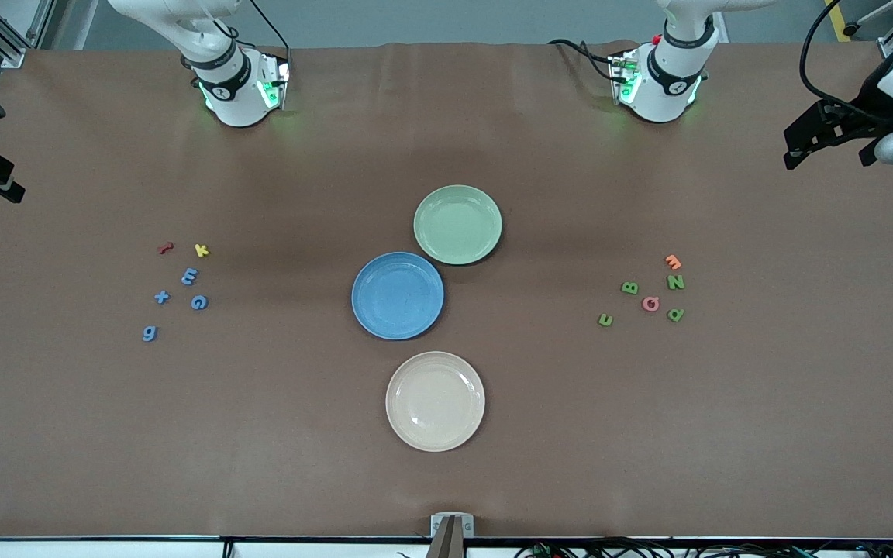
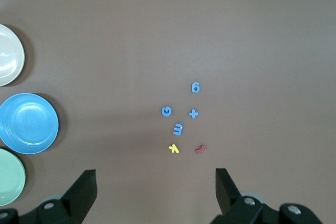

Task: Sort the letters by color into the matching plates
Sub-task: 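Reach the left gripper to green n while the right gripper reaches blue 6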

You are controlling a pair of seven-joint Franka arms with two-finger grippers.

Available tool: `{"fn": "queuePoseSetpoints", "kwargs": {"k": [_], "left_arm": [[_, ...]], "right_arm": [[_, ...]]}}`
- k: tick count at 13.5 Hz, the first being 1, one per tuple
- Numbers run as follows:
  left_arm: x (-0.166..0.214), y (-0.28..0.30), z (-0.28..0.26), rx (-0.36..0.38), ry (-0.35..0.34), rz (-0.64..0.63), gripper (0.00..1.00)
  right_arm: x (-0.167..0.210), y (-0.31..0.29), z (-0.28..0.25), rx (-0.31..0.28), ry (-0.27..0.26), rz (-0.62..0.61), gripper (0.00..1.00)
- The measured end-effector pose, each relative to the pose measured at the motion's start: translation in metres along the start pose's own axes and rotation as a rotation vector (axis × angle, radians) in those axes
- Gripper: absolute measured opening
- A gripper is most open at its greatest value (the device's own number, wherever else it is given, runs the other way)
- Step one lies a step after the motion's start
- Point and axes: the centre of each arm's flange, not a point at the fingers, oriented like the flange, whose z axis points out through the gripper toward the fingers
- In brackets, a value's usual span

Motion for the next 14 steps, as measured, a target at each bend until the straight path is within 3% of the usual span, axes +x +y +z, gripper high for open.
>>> {"fn": "queuePoseSetpoints", "kwargs": {"k": [8, 11, 14], "left_arm": [[0.013, 0.003, 0.024, 0.0, -0.054, 0.007, 1.0], [0.039, 0.02, 0.071, -0.005, -0.104, 0.007, 1.0], [0.071, 0.049, 0.146, -0.021, -0.108, -0.026, 1.0]], "right_arm": [[0.0, 0.0, 0.0, 0.0, -0.001, 0.0, 1.0], [0.0, 0.0, 0.001, 0.0, -0.007, -0.007, 1.0], [0.0, 0.001, 0.013, 0.0, -0.052, -0.024, 1.0]]}}
